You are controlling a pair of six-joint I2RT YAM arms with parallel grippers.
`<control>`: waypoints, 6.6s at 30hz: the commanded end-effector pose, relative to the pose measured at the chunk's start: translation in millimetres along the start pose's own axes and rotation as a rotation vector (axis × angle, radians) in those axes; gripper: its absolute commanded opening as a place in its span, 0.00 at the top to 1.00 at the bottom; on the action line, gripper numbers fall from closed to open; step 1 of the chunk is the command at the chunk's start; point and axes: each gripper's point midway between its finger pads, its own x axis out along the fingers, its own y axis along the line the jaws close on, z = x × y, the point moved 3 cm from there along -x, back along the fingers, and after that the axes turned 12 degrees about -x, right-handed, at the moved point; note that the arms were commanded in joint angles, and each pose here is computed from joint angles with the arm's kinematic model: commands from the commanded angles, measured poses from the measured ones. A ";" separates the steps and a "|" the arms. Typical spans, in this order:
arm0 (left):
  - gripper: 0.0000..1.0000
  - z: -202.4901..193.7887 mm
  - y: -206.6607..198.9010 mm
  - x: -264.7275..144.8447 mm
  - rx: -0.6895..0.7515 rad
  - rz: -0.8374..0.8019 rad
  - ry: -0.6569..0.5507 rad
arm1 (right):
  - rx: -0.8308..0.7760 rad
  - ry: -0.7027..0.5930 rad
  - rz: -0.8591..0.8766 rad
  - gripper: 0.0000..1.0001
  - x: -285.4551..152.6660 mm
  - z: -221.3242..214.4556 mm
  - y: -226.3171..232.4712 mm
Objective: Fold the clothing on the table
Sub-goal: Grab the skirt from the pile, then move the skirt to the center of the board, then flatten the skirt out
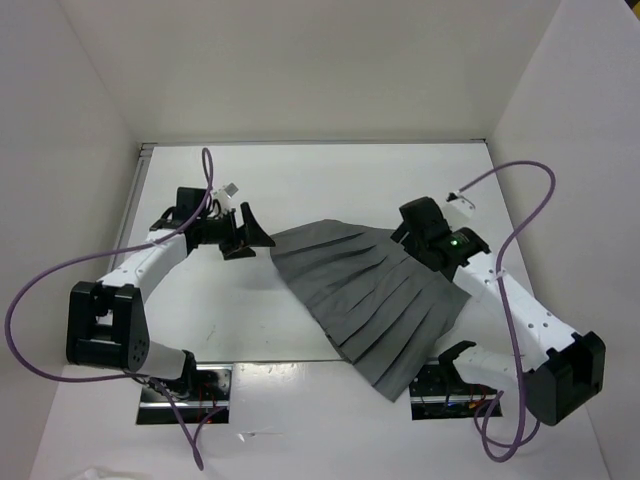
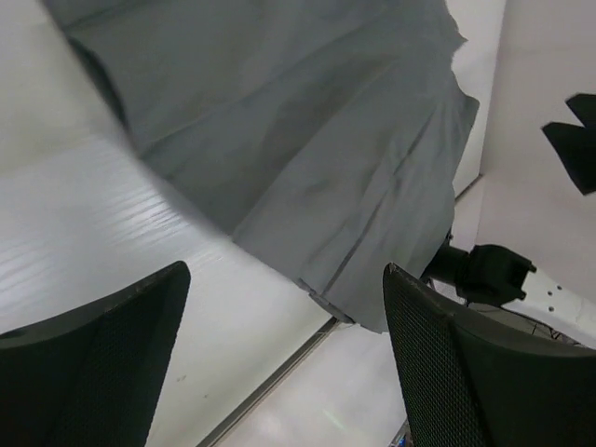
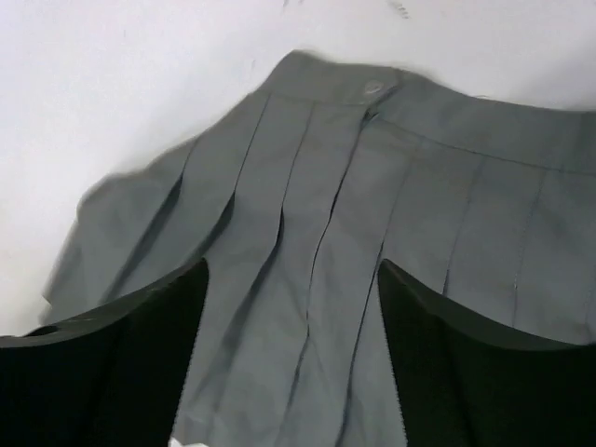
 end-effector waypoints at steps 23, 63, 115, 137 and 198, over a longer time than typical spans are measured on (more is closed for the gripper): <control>0.10 9.1 -44.4 -7.3 0.162 -0.074 -0.033 | 0.273 0.136 -0.143 0.35 136.1 16.6 -43.0; 0.10 89.2 -2.1 -92.7 -0.024 0.098 -0.462 | -0.462 0.013 0.926 1.00 -101.6 101.6 106.5; 0.34 55.3 5.8 -8.0 -0.055 -0.032 -0.291 | -0.394 0.263 0.500 1.00 155.4 63.5 115.8; 0.58 54.0 56.1 122.4 -0.388 0.152 -0.263 | -0.399 0.318 0.469 1.00 156.6 42.8 101.8; 1.00 115.6 -242.3 -180.9 0.516 -0.495 -0.467 | -0.403 -0.502 0.677 1.00 -159.8 214.1 55.1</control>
